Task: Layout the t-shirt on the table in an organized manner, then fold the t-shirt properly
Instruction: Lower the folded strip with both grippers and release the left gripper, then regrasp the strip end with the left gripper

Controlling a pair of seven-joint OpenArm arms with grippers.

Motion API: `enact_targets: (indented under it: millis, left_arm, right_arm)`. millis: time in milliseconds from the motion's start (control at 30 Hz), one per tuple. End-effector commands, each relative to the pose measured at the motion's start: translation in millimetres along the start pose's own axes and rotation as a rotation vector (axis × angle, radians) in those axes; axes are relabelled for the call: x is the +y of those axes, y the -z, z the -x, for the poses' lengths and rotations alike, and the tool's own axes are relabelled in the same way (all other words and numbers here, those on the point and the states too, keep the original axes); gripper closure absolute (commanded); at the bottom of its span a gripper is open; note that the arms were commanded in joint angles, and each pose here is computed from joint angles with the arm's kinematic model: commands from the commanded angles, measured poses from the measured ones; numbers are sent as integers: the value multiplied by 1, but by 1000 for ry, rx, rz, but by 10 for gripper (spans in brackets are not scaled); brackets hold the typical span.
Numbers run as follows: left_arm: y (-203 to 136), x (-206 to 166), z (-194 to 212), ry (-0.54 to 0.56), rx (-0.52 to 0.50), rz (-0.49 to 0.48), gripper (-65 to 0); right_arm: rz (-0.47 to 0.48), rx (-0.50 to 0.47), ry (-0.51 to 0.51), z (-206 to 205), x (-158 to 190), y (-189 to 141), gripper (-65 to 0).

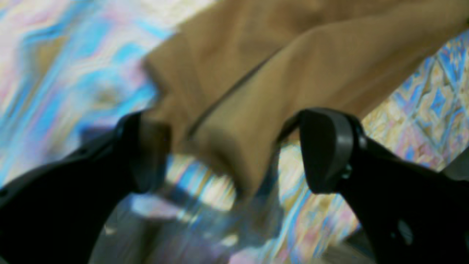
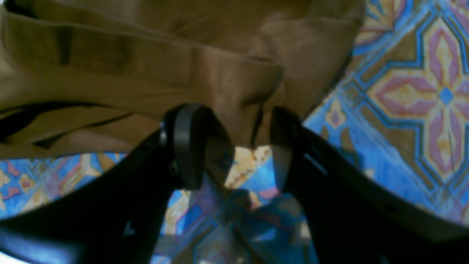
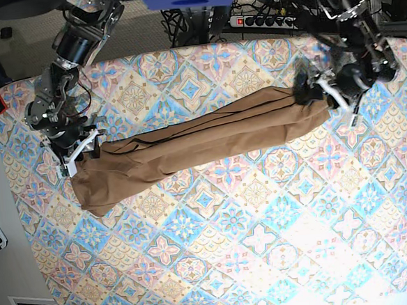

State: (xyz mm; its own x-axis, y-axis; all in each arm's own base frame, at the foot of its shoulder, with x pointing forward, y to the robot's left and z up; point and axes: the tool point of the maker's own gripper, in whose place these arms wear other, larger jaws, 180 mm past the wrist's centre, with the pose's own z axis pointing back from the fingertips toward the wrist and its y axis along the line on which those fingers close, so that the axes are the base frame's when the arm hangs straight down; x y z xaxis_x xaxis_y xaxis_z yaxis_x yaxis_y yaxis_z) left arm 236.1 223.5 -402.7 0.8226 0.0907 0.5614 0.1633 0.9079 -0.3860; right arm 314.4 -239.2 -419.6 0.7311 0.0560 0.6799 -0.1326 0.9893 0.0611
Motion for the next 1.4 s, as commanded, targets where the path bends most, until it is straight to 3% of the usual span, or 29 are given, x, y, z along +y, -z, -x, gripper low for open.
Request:
enact_targets:
  millis: [0, 167, 300, 467, 667, 900, 1067, 1367]
  left_arm:
    - [2, 2, -2, 6, -1, -5, -563]
    - [20, 2, 10, -63, 32, 18, -548]
    - [30, -13, 16, -29, 71, 56, -469]
    - [44, -37, 27, 31, 137, 115, -275]
    - [44, -37, 27, 24, 131, 118, 0]
    - [25, -5, 3, -30, 48, 38, 0]
    - [4, 10, -24, 9, 95, -28, 0]
    - [-29, -75, -98, 284, -160, -58, 0]
  right_arm:
    - [-9, -31, -22, -13, 2, -1, -281]
    - [-17, -30, -32, -14, 6, 0, -281]
    - [-17, -30, -32, -14, 6, 0, -281]
    - [-17, -31, -32, -15, 5, 0, -281]
    - [-17, -33, -32, -16, 6, 0, -281]
    - [-14, -33, -28, -15, 5, 0, -281]
    - [-16, -34, -28, -16, 5, 0, -281]
    - [-18, -34, -31, -16, 6, 0, -281]
